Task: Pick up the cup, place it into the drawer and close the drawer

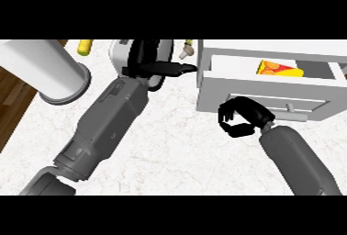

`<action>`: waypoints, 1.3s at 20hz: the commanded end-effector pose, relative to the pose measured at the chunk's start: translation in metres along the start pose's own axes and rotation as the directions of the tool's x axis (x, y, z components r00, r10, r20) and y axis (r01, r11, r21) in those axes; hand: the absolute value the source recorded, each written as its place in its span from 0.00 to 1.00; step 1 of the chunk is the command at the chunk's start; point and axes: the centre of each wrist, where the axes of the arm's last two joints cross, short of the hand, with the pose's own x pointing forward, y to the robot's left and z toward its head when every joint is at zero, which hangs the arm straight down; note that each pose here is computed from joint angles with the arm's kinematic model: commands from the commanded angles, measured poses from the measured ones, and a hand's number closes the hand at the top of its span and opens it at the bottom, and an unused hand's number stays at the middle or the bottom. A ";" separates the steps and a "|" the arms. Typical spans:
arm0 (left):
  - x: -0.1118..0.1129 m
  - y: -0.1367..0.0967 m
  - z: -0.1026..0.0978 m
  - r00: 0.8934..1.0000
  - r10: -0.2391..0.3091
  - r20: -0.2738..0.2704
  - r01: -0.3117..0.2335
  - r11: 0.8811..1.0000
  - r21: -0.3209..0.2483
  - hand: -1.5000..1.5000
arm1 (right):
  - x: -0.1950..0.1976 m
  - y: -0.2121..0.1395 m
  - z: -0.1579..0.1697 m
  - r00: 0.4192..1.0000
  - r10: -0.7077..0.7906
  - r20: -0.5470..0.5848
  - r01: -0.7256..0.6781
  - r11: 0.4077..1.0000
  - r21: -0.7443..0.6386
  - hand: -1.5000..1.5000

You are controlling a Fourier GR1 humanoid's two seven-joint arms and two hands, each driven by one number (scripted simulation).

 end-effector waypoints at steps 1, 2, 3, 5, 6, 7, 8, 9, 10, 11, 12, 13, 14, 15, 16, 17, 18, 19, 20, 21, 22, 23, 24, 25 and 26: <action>-0.003 0.024 0.011 1.000 0.030 0.009 -0.030 1.000 -0.003 0.00 | -0.023 -0.013 -0.008 0.998 -0.055 0.013 0.056 0.994 -0.093 1.00; 0.002 0.028 0.009 1.000 0.015 -0.010 -0.015 1.000 -0.007 0.00 | -0.027 -0.037 -0.005 0.999 -0.043 0.024 0.045 0.993 -0.106 1.00; 0.004 0.033 0.008 1.000 0.024 0.002 -0.024 1.000 -0.011 0.00 | -0.029 -0.035 -0.007 0.999 -0.043 0.020 0.045 0.989 -0.138 1.00; 0.015 0.040 0.003 0.999 0.034 0.012 -0.034 0.999 -0.025 0.00 | -0.031 -0.057 -0.006 0.998 -0.061 0.022 0.064 0.972 -0.228 1.00; 0.002 0.031 0.013 0.998 0.054 -0.022 -0.055 0.998 -0.030 0.00 | -0.018 -0.074 -0.016 0.997 -0.070 0.033 0.075 0.968 -0.241 1.00; 0.000 0.043 0.018 1.000 0.028 0.006 -0.027 0.999 -0.032 0.00 | -0.024 -0.093 -0.005 0.997 -0.074 0.028 0.078 0.956 -0.282 1.00; -0.003 0.040 0.021 0.999 0.044 -0.030 -0.045 0.999 -0.031 0.00 | -0.023 -0.107 -0.003 0.996 -0.092 0.018 0.093 0.949 -0.302 1.00; -0.002 0.051 0.022 0.999 0.030 -0.012 -0.030 0.999 -0.028 0.00 | -0.026 -0.105 -0.004 0.996 -0.082 0.020 0.084 0.948 -0.308 1.00; 0.005 0.057 0.018 1.000 0.018 -0.017 -0.018 0.999 -0.040 0.00 | -0.021 -0.113 -0.006 0.997 -0.080 0.006 0.077 0.934 -0.348 1.00; 0.002 0.054 0.021 1.000 0.020 -0.021 -0.021 0.999 -0.035 0.00 | -0.015 -0.121 -0.008 0.996 -0.084 -0.004 0.077 0.927 -0.366 1.00; 0.003 0.052 0.020 0.999 0.029 -0.017 -0.029 0.999 -0.035 0.00 | -0.014 -0.132 -0.004 0.995 -0.096 0.005 0.090 0.922 -0.376 1.00; 0.011 0.063 0.017 1.000 0.014 -0.020 -0.015 0.998 -0.060 0.00 | -0.012 -0.128 -0.008 0.992 -0.129 -0.011 0.115 0.918 -0.379 1.00; 0.001 0.056 0.025 1.000 0.016 -0.023 -0.018 0.998 -0.068 0.00 | -0.018 -0.136 0.001 0.992 -0.130 0.007 0.122 0.909 -0.398 1.00; 0.008 0.067 0.022 0.999 0.024 -0.030 -0.026 0.998 -0.054 0.00 | -0.018 -0.140 0.003 0.991 -0.131 -0.001 0.120 0.908 -0.401 1.00; 0.006 0.060 0.023 0.999 0.025 -0.023 -0.027 0.997 -0.072 0.00 | -0.009 -0.150 0.001 0.991 -0.133 0.011 0.126 0.907 -0.403 1.00; 0.013 0.069 0.019 1.000 0.029 -0.007 -0.029 0.997 -0.070 0.00 | -0.017 -0.148 0.008 0.991 -0.130 0.013 0.124 0.905 -0.407 1.00; 0.007 0.055 0.021 0.999 0.036 -0.019 -0.037 0.995 -0.093 0.00 | -0.010 -0.157 0.007 0.989 -0.146 0.025 0.143 0.899 -0.413 1.00; 0.006 0.063 0.025 0.998 0.047 -0.028 -0.049 0.995 -0.083 0.00 | -0.014 -0.157 0.011 0.989 -0.147 0.024 0.144 0.898 -0.416 1.00; 0.010 0.061 0.021 0.999 0.030 -0.021 -0.032 0.996 -0.088 0.00 | -0.014 -0.162 0.015 0.990 -0.142 0.020 0.138 0.902 -0.410 1.00; 0.006 0.063 0.026 0.999 0.041 -0.032 -0.043 0.995 -0.085 0.00 | -0.017 -0.161 0.016 0.989 -0.148 0.030 0.147 0.898 -0.416 1.00; 0.006 0.060 0.026 0.999 0.048 -0.026 -0.050 0.995 -0.091 0.00 | -0.010 -0.164 0.013 0.988 -0.150 0.044 0.155 0.895 -0.418 1.00; 0.007 0.062 0.025 0.998 0.054 -0.027 -0.056 0.995 -0.087 0.00 | -0.016 -0.161 0.017 0.988 -0.154 0.032 0.154 0.903 -0.401 1.00; 0.004 0.069 0.030 0.998 0.046 -0.031 -0.049 0.995 -0.088 0.00 | -0.012 -0.172 0.021 0.987 -0.152 0.049 0.158 0.898 -0.411 1.00; 0.009 0.065 0.024 0.998 0.050 -0.027 -0.053 0.994 -0.097 0.00 | -0.011 -0.170 0.019 0.986 -0.160 0.050 0.166 0.899 -0.404 1.00; 0.005 0.063 0.029 0.997 0.068 -0.029 -0.071 0.993 -0.099 0.00 | -0.015 -0.169 0.023 0.984 -0.172 0.056 0.179 0.895 -0.409 1.00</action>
